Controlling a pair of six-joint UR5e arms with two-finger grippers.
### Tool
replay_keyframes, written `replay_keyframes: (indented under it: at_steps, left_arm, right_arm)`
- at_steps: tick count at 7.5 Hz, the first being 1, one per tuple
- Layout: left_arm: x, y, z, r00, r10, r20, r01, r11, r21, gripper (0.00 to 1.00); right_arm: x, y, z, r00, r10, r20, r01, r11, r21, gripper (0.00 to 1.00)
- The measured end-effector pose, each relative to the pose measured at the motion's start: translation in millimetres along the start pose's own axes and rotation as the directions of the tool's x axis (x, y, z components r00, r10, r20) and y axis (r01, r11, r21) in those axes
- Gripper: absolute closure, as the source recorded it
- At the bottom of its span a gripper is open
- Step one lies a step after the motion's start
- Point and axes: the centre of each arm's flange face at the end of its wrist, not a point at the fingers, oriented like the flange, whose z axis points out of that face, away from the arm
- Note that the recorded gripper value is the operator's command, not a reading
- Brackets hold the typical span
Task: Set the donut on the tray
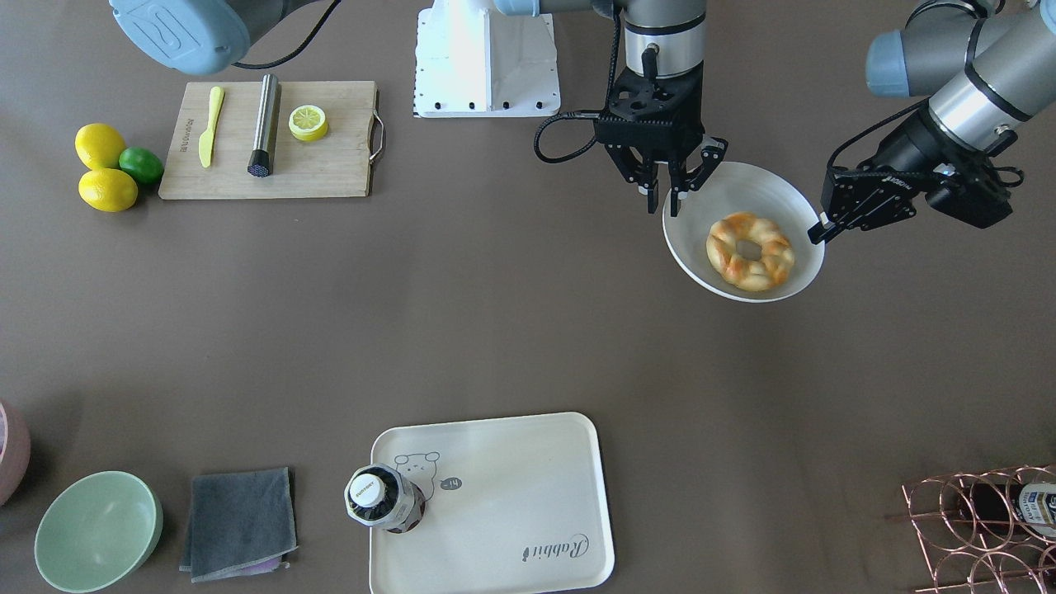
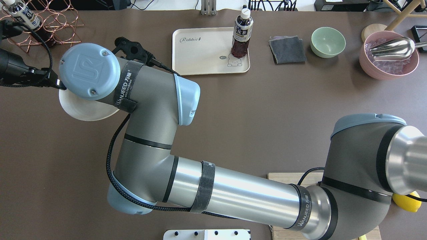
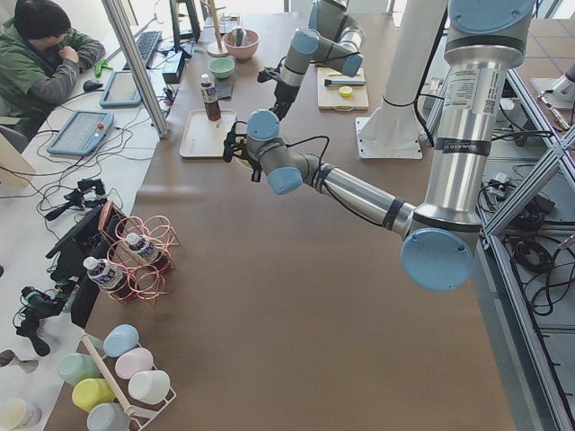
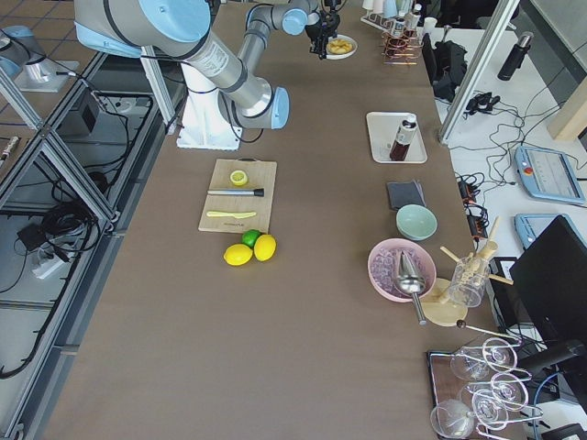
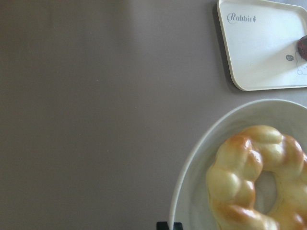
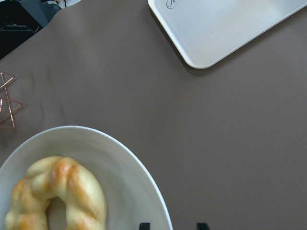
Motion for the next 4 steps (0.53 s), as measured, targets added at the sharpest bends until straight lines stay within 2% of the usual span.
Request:
replay_keyframes:
  at_steps: [2, 3, 4]
  left_arm:
    - [-4.7, -3.5, 4.9, 1.0, -0.014, 0.013, 0.014, 1.0, -0.003, 1.0]
    - [-7.2, -8.5, 10.1, 0.999, -0.03, 0.022, 0.03, 1.0, -0.008, 1.0]
    - [-4.7, -20.6, 18.5, 0.996, -0.085, 0.035, 0.086, 0.996, -0.013, 1.0]
  right_arm:
    - [0.9, -12.5, -6.3, 1.0, -0.001, 0.01, 0.001, 1.0, 0.002, 0.0]
    - [5.0, -25.9, -9.2, 1.0, 0.001, 0.01, -0.001, 1.0, -0.009, 0.0]
    - [16.8, -51.1, -10.0, 1.0, -0.001, 0.003, 0.001, 1.0, -0.028, 0.0]
